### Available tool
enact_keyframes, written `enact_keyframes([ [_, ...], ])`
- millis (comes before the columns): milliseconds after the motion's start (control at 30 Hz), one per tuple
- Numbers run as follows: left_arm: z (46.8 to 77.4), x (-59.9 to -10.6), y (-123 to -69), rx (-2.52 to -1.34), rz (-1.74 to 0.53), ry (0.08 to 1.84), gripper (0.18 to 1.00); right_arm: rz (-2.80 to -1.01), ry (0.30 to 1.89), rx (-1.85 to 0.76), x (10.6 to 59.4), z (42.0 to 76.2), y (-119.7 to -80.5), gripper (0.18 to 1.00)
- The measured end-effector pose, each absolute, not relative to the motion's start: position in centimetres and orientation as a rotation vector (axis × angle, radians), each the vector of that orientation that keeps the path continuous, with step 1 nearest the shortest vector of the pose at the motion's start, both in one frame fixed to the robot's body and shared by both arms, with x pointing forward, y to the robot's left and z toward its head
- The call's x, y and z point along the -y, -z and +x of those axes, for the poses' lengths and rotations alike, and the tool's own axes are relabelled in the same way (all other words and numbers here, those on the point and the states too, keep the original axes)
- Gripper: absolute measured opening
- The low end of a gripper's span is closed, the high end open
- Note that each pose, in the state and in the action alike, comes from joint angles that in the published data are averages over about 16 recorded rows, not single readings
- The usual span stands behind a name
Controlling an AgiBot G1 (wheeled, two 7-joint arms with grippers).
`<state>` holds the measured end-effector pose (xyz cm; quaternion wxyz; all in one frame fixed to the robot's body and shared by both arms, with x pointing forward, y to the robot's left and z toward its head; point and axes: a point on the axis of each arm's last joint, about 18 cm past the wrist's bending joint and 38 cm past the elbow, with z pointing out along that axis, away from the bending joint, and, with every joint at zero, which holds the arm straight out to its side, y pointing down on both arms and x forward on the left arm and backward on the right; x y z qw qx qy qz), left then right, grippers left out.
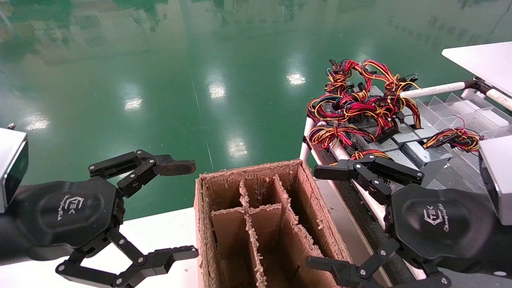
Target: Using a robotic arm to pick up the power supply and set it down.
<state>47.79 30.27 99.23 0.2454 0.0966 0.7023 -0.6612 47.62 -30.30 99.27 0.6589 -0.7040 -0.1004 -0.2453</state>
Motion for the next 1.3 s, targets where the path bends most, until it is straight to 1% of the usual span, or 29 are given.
enact_keyframes([
  [1300, 47.79, -30.27, -99.23, -1.917, 0.264, 1.804, 1.001, -1.594, 0.555, 0.227, 30.3, 47.62, -99.27, 1.001],
])
